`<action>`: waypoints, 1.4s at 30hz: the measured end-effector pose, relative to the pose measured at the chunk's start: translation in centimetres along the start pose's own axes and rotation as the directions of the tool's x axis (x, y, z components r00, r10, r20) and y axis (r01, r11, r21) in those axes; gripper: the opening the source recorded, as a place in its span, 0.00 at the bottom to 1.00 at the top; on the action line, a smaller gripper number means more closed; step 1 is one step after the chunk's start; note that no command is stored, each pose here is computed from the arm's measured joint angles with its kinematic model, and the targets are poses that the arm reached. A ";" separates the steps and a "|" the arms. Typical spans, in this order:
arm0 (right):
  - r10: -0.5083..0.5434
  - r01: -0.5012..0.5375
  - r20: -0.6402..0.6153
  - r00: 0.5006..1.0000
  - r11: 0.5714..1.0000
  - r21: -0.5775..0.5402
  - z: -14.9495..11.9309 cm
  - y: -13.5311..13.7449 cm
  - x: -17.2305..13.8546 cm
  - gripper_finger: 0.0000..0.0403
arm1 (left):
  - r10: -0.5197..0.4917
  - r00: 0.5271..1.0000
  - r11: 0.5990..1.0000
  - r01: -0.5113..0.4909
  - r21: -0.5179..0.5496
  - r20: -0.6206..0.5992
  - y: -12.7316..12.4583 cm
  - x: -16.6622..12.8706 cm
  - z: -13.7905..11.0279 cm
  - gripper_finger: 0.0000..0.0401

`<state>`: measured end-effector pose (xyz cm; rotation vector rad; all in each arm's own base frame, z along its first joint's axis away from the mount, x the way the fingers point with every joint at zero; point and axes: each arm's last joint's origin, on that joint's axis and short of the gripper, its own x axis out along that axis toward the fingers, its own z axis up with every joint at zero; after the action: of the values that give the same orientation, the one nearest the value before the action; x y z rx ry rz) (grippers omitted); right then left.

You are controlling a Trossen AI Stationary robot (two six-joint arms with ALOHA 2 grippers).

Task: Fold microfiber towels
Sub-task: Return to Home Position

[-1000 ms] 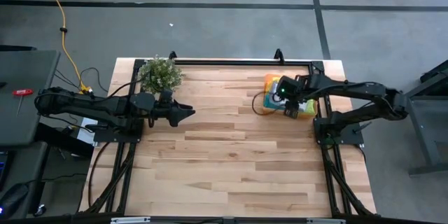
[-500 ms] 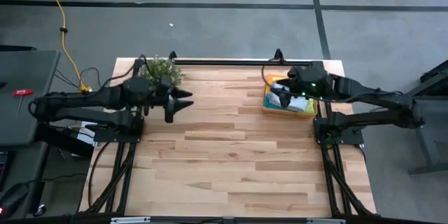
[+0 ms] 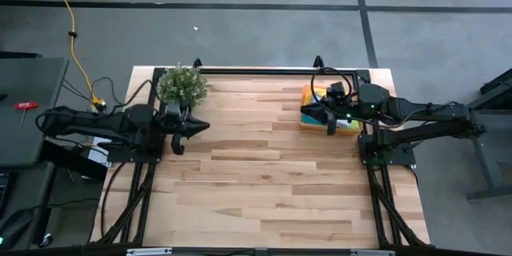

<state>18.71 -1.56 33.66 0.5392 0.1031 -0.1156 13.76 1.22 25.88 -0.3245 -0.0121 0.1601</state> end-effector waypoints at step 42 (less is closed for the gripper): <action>0.249 -0.254 0.068 0.966 0.965 0.070 -16.0 -7.1 -7.2 0.00 | 0.015 0.997 0.986 -0.003 -0.164 0.076 3.7 -2.9 -7.7 0.00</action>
<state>9.58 1.30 17.34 0.6223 -0.0280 0.1131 10.58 1.74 17.41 -0.4825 -0.1006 0.1810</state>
